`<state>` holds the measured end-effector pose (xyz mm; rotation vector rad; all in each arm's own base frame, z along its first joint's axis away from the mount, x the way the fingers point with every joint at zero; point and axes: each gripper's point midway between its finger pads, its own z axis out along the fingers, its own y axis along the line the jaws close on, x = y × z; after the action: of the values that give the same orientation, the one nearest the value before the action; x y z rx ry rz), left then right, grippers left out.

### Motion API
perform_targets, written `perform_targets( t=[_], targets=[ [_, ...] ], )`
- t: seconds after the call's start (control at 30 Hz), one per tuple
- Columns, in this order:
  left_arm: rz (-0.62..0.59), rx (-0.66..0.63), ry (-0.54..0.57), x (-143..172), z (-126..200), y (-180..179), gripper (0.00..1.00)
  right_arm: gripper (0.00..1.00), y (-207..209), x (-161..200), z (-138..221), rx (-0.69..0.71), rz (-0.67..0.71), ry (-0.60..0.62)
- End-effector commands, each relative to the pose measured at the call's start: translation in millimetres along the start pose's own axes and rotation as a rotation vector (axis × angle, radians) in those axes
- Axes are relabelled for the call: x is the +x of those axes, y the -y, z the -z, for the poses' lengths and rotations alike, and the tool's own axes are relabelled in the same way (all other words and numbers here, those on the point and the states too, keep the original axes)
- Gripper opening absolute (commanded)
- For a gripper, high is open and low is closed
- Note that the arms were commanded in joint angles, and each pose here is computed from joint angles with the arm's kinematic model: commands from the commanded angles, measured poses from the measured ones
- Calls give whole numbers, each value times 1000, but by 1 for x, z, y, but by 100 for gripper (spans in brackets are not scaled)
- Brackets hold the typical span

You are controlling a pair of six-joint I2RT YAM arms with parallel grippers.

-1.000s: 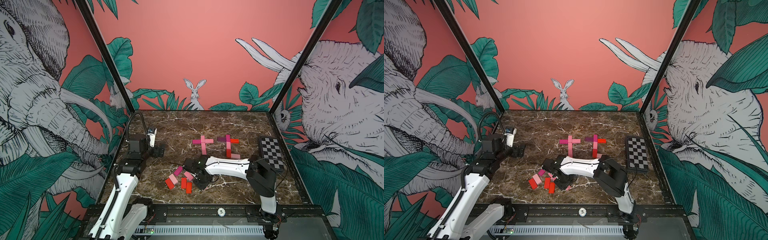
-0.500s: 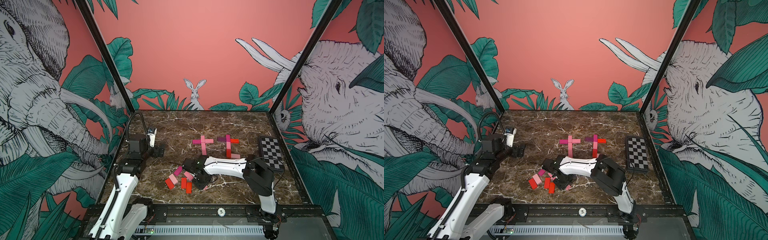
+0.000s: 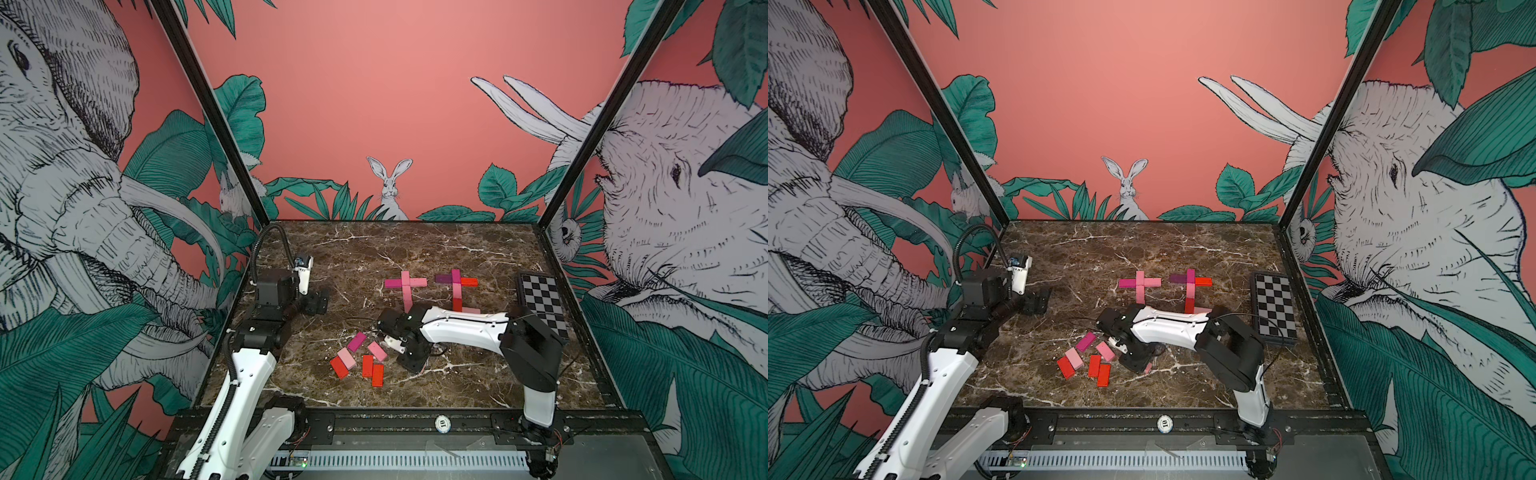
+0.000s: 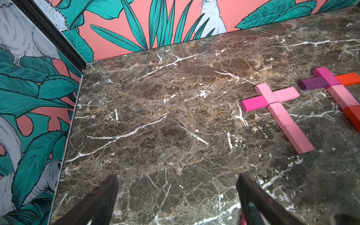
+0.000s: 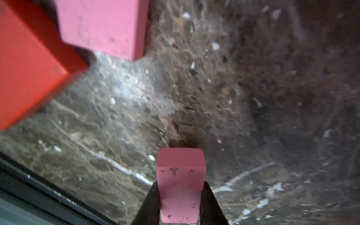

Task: Assemble the letter t with building blocks
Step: Pick up the building block from the center of the board, then assemble the building block at the center of the board.

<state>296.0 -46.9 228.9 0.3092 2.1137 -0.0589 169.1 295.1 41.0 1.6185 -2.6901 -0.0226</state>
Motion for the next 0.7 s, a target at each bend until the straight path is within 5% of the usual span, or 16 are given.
perform_targets(
  t=[0.0, 0.17, 0.67],
  targets=[
    [2, -12, 48, -11, 7, -3, 97, 0, 22, 0, 40, -1, 203, 108],
    [5, -8, 48, -11, 6, -2, 97, 0, 62, 5, 49, 135, 448, 146],
    [2, -10, 68, -12, 9, -2, 97, 0, 150, -26, 47, 158, 746, 141]
  ],
)
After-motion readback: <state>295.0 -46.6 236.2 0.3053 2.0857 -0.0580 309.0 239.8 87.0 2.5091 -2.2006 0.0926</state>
